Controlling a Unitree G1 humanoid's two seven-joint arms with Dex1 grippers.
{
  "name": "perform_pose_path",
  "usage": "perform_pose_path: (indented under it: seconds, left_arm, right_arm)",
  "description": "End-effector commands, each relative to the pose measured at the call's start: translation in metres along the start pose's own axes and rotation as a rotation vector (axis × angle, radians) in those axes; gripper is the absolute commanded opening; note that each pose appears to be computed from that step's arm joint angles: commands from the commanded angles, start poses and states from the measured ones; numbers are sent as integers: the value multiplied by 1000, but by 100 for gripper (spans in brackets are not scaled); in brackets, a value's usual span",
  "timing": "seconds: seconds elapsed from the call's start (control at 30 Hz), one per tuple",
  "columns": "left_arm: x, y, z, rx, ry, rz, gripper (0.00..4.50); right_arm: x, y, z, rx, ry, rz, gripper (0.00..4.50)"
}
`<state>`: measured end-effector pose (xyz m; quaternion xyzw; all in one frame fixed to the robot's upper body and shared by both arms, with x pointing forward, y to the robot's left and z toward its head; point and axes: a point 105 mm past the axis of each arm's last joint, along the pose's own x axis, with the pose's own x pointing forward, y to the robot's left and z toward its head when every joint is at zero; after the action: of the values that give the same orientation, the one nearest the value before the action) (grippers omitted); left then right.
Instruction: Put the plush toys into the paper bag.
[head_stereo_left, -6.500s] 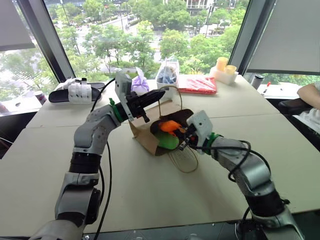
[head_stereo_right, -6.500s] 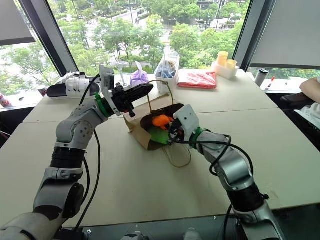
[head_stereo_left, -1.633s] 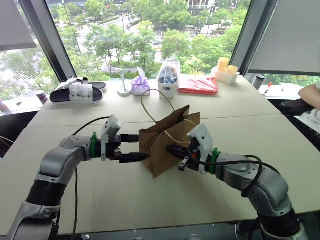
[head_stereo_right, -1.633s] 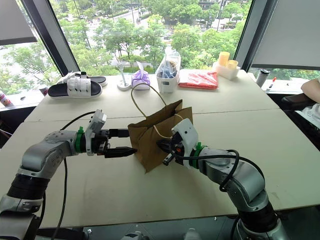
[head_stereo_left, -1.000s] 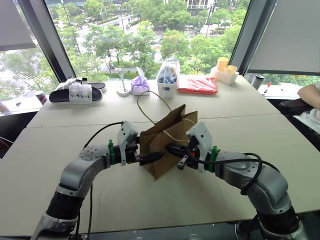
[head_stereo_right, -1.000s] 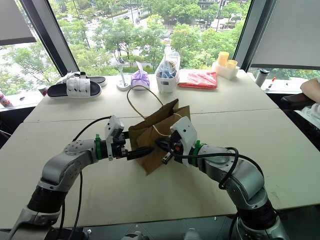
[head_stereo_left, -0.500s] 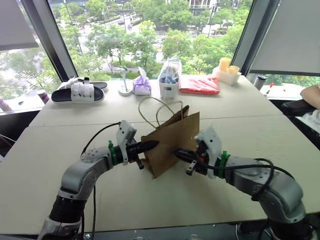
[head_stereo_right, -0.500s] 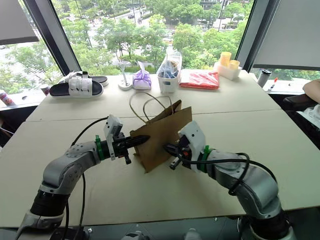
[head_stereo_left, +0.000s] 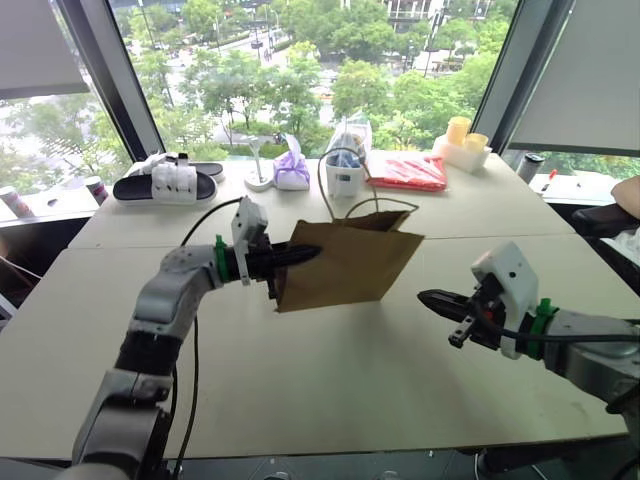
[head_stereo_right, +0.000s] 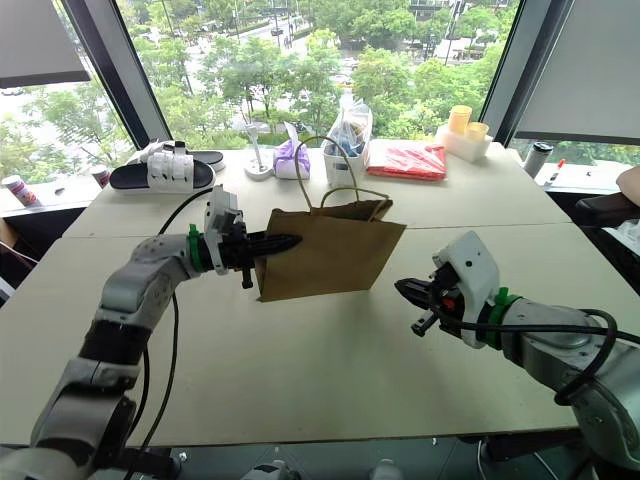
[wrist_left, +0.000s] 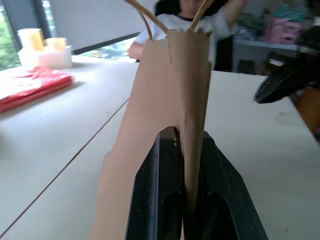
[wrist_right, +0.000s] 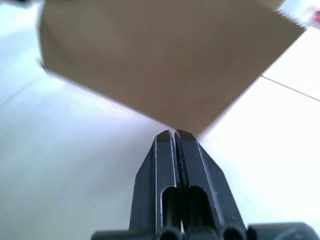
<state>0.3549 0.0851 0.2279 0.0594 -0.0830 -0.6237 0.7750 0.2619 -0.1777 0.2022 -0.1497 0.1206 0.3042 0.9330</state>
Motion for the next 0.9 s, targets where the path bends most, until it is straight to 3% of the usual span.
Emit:
perform_pose_path:
  seconds: [0.03,0.13,0.33,0.9]
  left_arm:
    - [-1,12,11,-8,-36,-101,25]
    - [3,28,15,-114,-53,-142,25]
    - [27,28,32,-205,-134,-251,25]
    - [-6,44,-20,-52,157,-69,25]
  right_arm:
    - [-9,-15,9,-47,-32,-52,0]
    - [-12,-18,6,-53,-27,-75,0]
    - [-25,-14,3,-60,-32,-132,0]
    - [-15,-9,9,-71,-42,-90,0]
